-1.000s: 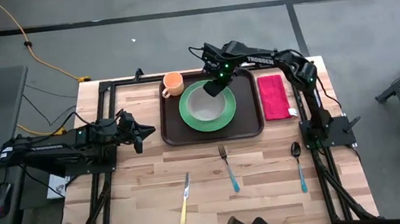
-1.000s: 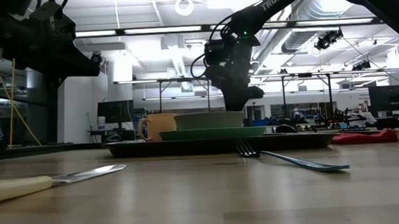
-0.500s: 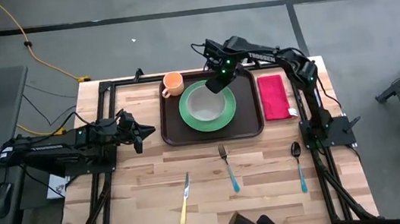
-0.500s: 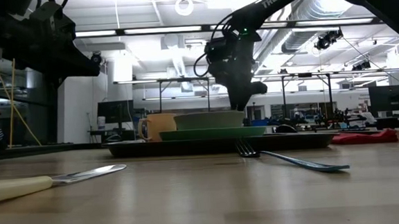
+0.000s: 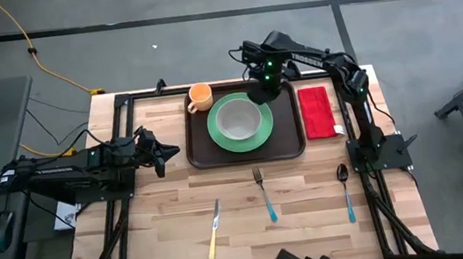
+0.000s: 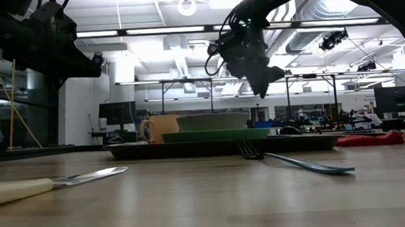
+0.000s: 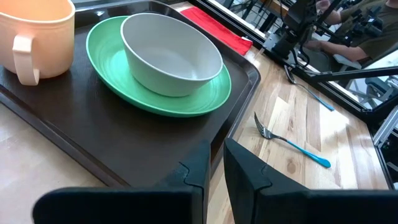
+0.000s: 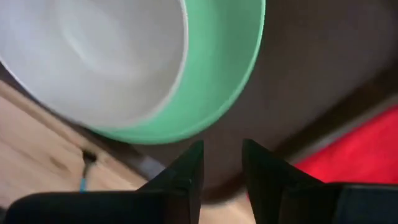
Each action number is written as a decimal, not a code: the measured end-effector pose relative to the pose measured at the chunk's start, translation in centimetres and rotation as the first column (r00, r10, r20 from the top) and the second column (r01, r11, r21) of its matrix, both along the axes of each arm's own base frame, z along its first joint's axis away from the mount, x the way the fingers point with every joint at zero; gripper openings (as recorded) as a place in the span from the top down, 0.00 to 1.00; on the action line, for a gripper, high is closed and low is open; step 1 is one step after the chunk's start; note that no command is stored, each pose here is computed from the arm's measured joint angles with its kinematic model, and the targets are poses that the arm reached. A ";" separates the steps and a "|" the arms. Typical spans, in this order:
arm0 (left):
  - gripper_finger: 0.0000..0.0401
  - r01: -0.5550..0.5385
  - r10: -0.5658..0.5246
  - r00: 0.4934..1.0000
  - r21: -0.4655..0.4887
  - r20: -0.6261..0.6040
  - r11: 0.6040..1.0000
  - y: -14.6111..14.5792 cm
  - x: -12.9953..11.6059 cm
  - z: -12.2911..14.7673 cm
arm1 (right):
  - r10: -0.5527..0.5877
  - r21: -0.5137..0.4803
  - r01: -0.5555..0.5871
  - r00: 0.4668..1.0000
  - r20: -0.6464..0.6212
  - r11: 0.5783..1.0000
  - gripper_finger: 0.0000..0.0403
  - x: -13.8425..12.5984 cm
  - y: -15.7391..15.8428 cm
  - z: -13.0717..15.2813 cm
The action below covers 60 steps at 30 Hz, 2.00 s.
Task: Set up tray
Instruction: Put the red napkin on the brown serving tray to the right of the green plate
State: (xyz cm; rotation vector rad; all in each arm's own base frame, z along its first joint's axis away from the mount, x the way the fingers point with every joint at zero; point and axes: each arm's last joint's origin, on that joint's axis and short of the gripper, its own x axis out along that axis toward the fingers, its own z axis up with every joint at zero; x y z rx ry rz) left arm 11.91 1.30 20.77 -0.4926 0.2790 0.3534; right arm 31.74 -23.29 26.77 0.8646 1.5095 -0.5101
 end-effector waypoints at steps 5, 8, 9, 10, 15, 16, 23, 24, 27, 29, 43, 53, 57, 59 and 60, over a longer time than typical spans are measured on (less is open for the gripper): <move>0.81 0.005 -0.005 1.000 -0.002 0.000 1.000 0.0 0.0 0.0 | 0.043 -0.067 -0.046 0.998 -0.052 0.997 0.78 0.2 1.4 0.6; 0.81 0.025 -0.025 1.000 -0.010 0.001 1.000 -0.1 0.0 0.0 | 0.070 -0.133 -0.077 0.996 -0.052 0.988 0.78 0.1 2.7 2.1; 0.81 0.031 -0.031 1.000 -0.012 0.002 0.999 -0.1 0.0 0.0 | 0.076 -0.163 -0.084 0.995 -0.057 0.983 0.78 0.0 3.1 2.7; 0.81 0.037 -0.037 0.999 -0.014 0.002 0.999 -0.1 0.0 0.0 | 0.069 -0.193 -0.079 0.996 -0.059 0.978 0.78 -0.2 3.5 3.3; 0.81 0.039 -0.039 0.999 -0.010 0.000 0.999 -0.1 0.0 0.0 | 0.004 -0.312 -0.005 1.000 -0.004 0.950 0.78 -1.7 5.6 7.1; 0.81 0.039 -0.039 0.999 -0.009 0.000 0.999 -0.1 0.0 0.0 | -0.005 -0.322 0.011 1.000 0.019 0.947 0.78 -2.1 6.1 7.8; 0.81 0.039 -0.039 0.999 -0.008 -0.001 0.999 -0.1 0.0 0.0 | -0.006 -0.393 0.066 0.988 0.153 0.917 0.78 -5.0 9.2 12.5; 0.81 0.039 -0.039 0.999 -0.007 -0.002 0.999 -0.1 0.0 0.0 | 0.000 -0.398 0.069 0.985 0.171 0.915 0.78 -5.5 9.6 13.0; 0.81 0.039 -0.039 0.999 -0.006 -0.003 0.999 -0.1 0.0 0.0 | 0.023 -0.411 0.068 0.977 0.213 0.909 0.78 -6.5 10.7 14.3; 0.81 0.039 -0.039 0.999 -0.006 -0.004 0.999 -0.1 0.0 0.0 | 0.039 -0.421 0.066 0.971 0.237 0.905 0.78 -7.1 11.4 15.0; 0.81 0.039 -0.039 0.999 -0.006 -0.003 0.999 -0.1 0.0 0.0 | 0.090 -0.409 0.052 0.943 0.319 0.911 0.78 -8.3 14.5 16.8; 0.81 0.039 -0.039 0.999 -0.006 -0.003 0.999 -0.1 0.0 0.0 | -0.002 -0.410 0.126 0.957 0.290 0.903 0.78 -8.2 14.5 15.9; 0.81 0.039 -0.039 0.999 -0.007 -0.007 0.999 -0.1 0.0 -0.1 | -0.046 -0.371 0.126 0.975 0.216 0.920 0.78 -8.3 14.1 13.6; 0.81 0.041 -0.041 0.999 -0.008 -0.009 0.999 -0.1 0.0 -0.1 | -0.071 -0.332 0.125 0.983 0.171 0.935 0.78 -8.8 14.1 12.2; 0.81 0.041 -0.042 0.999 -0.008 -0.008 0.999 -0.1 0.0 -0.1 | -0.077 -0.316 0.121 0.986 0.148 0.941 0.78 -9.1 14.1 11.5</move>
